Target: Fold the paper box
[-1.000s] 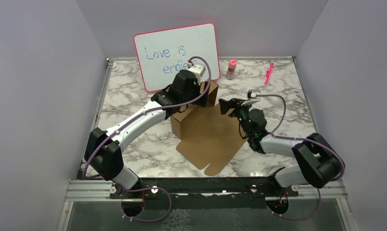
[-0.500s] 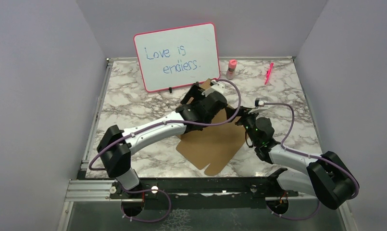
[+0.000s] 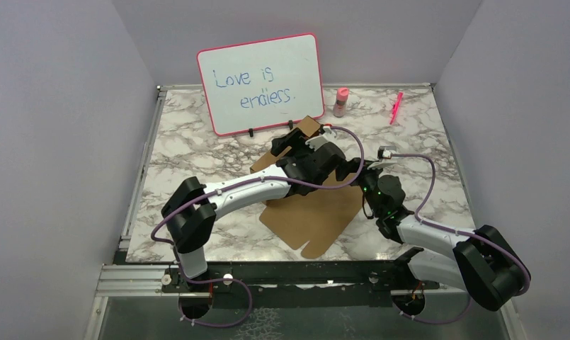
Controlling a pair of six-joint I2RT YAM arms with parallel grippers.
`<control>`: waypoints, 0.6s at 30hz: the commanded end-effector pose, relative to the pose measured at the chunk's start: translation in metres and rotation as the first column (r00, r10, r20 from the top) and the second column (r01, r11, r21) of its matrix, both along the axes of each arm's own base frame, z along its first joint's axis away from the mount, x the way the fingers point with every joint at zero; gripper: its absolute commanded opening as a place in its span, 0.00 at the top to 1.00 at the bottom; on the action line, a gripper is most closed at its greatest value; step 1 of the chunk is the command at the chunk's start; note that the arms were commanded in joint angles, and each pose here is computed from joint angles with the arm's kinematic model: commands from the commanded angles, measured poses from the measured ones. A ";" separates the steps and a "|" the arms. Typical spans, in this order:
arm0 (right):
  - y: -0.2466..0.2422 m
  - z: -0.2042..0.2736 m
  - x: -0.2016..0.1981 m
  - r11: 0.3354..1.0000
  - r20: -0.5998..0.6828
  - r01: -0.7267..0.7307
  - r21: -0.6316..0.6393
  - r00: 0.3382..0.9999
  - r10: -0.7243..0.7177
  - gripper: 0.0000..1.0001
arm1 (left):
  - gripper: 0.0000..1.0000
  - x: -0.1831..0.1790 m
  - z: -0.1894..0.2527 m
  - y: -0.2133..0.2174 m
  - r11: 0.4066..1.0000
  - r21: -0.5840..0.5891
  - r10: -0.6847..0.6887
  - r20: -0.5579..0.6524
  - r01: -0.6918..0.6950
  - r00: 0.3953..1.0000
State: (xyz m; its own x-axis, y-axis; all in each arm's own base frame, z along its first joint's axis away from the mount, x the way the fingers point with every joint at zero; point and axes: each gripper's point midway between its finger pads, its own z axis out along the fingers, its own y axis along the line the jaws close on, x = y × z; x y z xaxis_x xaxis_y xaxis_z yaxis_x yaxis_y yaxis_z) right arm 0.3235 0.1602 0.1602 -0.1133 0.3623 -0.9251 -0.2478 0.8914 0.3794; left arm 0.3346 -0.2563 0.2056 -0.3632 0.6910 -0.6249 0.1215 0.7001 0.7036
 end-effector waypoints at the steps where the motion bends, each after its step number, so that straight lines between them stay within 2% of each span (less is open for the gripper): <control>1: -0.007 0.006 0.000 0.999 0.025 0.031 0.013 0.999 -0.031 0.19 | 0.30 0.006 0.010 0.006 0.996 0.075 0.042 0.042 -0.045 0.998; 13: -0.006 0.020 -0.004 1.000 0.056 0.014 0.021 0.998 -0.015 0.19 | 0.56 0.010 0.014 0.014 0.996 0.066 0.057 0.040 -0.060 0.998; 18: -0.007 0.029 -0.006 1.000 0.075 0.009 0.026 0.997 -0.011 0.19 | 0.72 0.011 0.014 0.020 0.997 0.040 0.062 0.032 -0.063 0.998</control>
State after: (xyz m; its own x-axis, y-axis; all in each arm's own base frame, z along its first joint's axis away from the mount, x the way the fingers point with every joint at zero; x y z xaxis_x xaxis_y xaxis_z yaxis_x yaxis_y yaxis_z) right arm 0.3199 0.1575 0.1819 -0.0634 0.3909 -0.9182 -0.2663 0.8801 0.3931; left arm 0.3436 -0.2452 0.2020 -0.3880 0.7198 -0.5756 0.0940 0.6521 0.7523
